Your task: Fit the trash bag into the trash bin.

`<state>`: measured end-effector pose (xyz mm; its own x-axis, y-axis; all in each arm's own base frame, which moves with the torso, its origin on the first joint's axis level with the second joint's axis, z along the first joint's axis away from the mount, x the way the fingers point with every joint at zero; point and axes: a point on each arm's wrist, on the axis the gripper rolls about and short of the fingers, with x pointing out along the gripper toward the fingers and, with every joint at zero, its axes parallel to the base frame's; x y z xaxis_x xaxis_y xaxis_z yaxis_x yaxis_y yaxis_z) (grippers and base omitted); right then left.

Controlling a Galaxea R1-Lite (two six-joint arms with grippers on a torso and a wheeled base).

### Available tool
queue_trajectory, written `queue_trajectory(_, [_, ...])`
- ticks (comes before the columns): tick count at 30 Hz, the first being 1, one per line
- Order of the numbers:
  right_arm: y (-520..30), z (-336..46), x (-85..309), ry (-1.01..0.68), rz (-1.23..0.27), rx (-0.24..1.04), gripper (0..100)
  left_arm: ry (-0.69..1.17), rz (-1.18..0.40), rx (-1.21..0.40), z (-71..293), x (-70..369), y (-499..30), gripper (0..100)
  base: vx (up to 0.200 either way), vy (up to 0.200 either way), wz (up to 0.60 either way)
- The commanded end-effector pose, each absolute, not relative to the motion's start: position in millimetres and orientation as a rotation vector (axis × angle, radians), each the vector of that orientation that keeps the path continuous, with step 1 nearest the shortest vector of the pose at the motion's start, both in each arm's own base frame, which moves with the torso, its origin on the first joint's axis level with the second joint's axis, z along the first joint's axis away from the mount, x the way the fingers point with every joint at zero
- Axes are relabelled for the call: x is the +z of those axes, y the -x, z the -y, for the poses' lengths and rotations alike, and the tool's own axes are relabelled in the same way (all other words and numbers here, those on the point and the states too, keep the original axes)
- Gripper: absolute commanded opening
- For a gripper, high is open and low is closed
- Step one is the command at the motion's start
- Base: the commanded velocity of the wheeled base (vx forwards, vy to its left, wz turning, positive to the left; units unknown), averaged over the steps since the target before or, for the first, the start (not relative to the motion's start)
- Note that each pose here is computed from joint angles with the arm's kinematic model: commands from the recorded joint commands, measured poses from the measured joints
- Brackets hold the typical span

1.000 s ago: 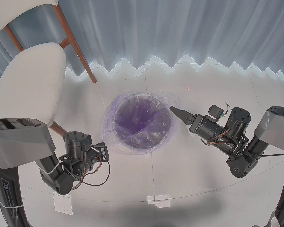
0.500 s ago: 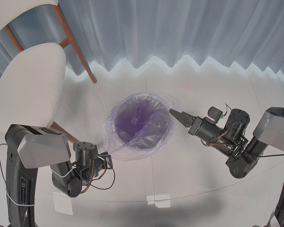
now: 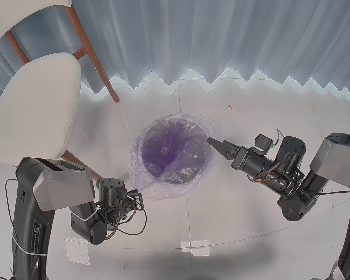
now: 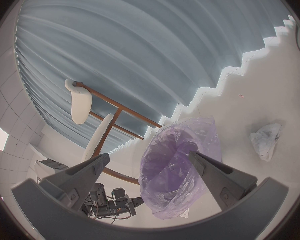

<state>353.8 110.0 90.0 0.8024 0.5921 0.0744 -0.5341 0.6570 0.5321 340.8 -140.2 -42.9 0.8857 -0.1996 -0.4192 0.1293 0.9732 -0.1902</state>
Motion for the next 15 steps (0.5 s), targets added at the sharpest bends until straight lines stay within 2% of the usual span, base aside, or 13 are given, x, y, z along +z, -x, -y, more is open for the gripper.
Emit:
queue_trajectory(1, [-354,-111,87,-0.567,-0.117,0.639,100,0.162,-0.443,-0.176,141,-44,-341,0,0.0,0.0,0.0])
queue_trajectory(6, [-354,-110,88,-0.567,-0.115,0.638,100,0.169,-0.41,-0.183,142,-41,-342,0,0.0,0.0,0.0])
queue_trajectory(13, [-352,-114,84,-0.566,-0.131,0.644,100,0.141,-0.444,-0.181,141,-47,-333,0,0.0,0.0,0.0])
queue_trajectory(14, [-352,-114,84,-0.566,-0.133,0.644,100,0.13,-0.444,-0.19,141,-47,-329,100,0.0,0.0,0.0])
queue_trajectory(15, [-352,-114,84,-0.566,-0.133,0.644,100,0.126,-0.441,-0.195,142,-47,-328,100,0.0,0.0,0.0])
